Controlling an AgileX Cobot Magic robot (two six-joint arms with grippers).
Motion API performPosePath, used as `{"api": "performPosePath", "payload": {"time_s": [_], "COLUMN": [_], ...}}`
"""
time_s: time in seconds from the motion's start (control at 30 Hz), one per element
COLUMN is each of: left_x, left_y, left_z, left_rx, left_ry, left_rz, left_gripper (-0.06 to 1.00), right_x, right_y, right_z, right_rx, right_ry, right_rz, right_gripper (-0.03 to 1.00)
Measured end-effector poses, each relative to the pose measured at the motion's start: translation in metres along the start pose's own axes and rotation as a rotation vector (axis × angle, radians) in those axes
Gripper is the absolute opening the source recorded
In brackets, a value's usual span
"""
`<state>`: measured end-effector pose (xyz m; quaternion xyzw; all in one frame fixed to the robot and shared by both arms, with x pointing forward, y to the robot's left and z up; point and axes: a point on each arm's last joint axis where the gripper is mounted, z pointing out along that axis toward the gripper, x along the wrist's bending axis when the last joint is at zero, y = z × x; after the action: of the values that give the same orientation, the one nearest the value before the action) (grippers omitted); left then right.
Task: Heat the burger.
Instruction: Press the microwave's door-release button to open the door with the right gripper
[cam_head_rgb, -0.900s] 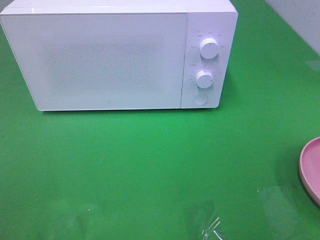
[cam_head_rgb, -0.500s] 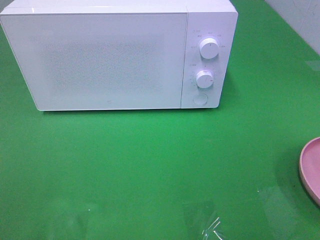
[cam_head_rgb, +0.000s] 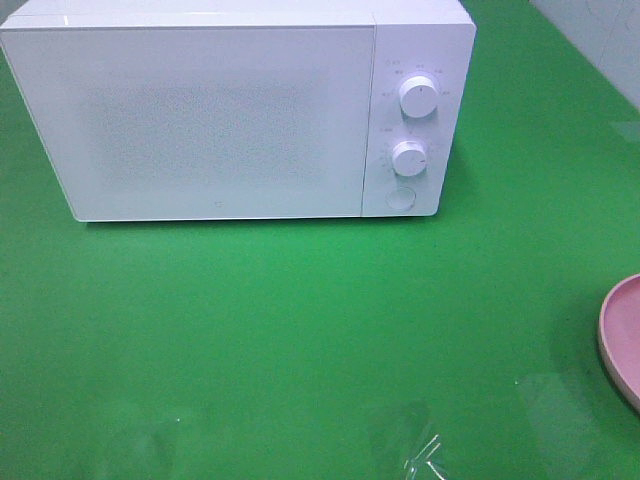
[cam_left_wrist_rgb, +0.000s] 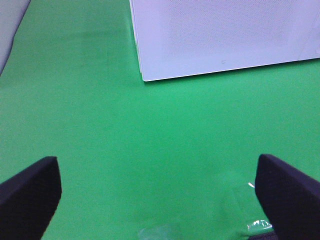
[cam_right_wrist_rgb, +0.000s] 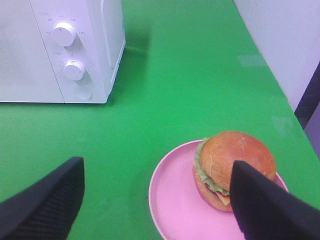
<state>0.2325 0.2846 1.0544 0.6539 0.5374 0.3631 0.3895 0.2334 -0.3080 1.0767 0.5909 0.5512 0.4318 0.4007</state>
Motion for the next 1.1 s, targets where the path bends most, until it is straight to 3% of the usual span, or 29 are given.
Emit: {"api": "performPosePath", "payload": {"time_s": [0.23, 0.63, 1.1], "left_x": [0.0, 0.0, 0.0], "left_y": [0.0, 0.0, 0.0], "left_z": [0.0, 0.0, 0.0], "left_rx": [0.0, 0.0, 0.0], "left_ry": [0.0, 0.0, 0.0], "left_rz": [0.0, 0.0, 0.0], "left_gripper": [0.98, 0.98, 0.98], "right_x": [0.003, 0.01, 0.017], "right_y": [0.011, 0.033, 0.024], "right_z": [0.017, 0.046, 0.095], "right_rx": [0.035, -0.021, -0.062], "right_ry": [0.0, 0.023, 0.061], "right_rz": [-0.009, -0.021, -0.036], "right_gripper": [0.76, 0.76, 0.76]}}
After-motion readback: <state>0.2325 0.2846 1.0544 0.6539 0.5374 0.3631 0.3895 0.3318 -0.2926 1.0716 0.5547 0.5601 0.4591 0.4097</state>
